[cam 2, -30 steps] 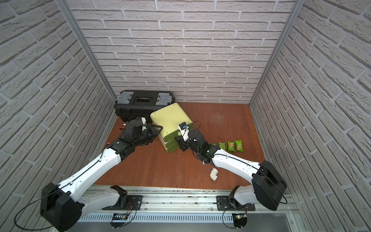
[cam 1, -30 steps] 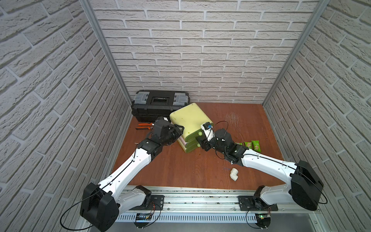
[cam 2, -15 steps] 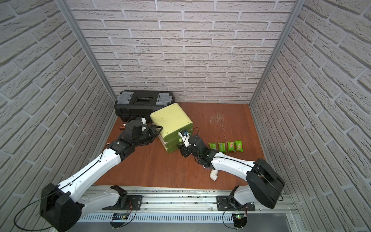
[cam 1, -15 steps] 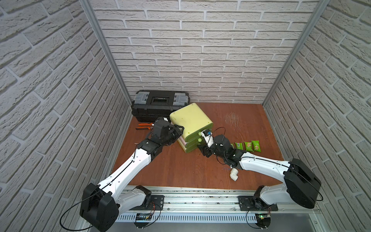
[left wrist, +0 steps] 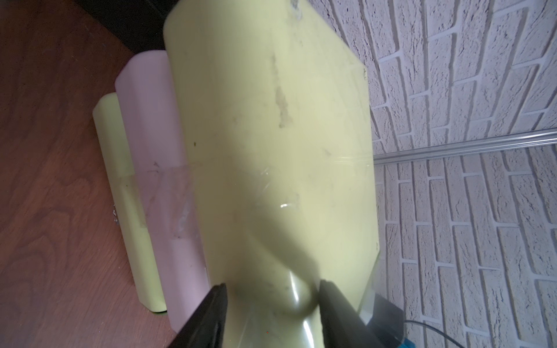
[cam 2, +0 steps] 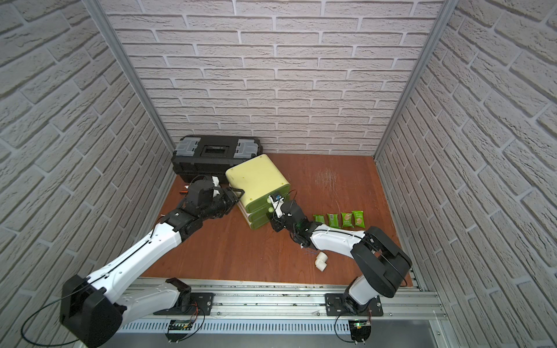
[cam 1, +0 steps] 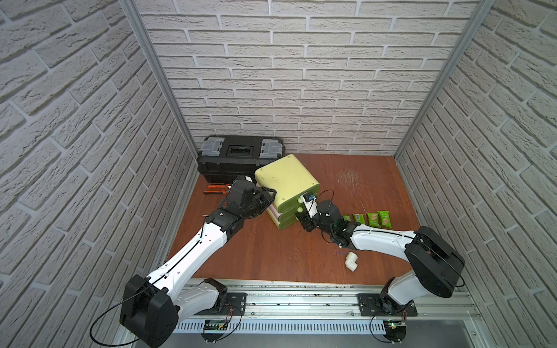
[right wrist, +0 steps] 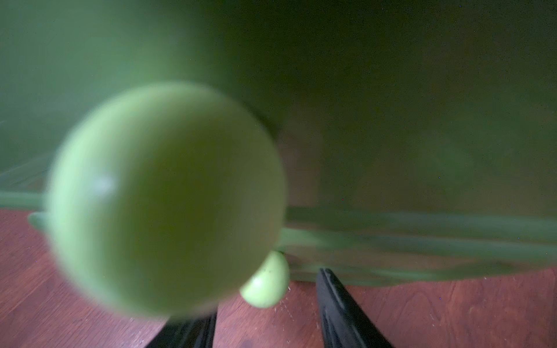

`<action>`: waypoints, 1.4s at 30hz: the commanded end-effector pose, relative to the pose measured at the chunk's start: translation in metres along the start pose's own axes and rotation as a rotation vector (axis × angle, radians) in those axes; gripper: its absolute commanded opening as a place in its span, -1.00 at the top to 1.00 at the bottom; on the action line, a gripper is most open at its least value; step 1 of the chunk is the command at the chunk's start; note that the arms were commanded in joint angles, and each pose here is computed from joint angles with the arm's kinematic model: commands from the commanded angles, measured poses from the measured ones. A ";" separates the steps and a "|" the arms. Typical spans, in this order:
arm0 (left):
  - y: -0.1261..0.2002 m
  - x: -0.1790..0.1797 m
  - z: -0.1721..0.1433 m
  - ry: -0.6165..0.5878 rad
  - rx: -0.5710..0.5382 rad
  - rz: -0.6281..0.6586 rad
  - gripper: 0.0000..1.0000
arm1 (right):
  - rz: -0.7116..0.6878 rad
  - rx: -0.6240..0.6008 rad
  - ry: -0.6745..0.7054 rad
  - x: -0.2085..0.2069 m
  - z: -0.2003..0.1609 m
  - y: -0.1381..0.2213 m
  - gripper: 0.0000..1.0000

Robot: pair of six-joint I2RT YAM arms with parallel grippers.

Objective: Take the cookies out of the drawer
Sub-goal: Close the drawer of the storage box, then open the drawer in the storage box.

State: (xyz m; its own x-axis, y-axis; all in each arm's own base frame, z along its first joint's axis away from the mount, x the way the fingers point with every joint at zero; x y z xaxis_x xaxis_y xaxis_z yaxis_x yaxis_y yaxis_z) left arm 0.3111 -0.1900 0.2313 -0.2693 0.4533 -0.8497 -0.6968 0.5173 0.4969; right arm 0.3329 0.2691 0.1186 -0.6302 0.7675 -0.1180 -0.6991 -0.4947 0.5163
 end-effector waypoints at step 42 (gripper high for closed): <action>0.001 0.016 0.000 -0.006 -0.003 0.049 -0.07 | -0.002 -0.021 -0.034 0.003 -0.031 0.048 0.70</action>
State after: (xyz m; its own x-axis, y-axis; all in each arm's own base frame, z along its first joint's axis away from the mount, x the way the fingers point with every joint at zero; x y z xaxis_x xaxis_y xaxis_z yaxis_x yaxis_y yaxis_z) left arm 0.3110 -0.1901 0.2312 -0.2697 0.4535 -0.8495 -0.6958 0.5181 0.4974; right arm 0.2950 0.2417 0.1155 -0.6260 0.7737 -0.0977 -0.7042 -0.5070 0.4971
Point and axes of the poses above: each gripper's point midway between its finger pads, its own y axis back along the fingers, its own x axis along the line the jaws close on, z = x × y, the point moved 1 cm from there along y, back along the fingers, and after that the axes turned 12 degrees about y, right-handed, at the moved point
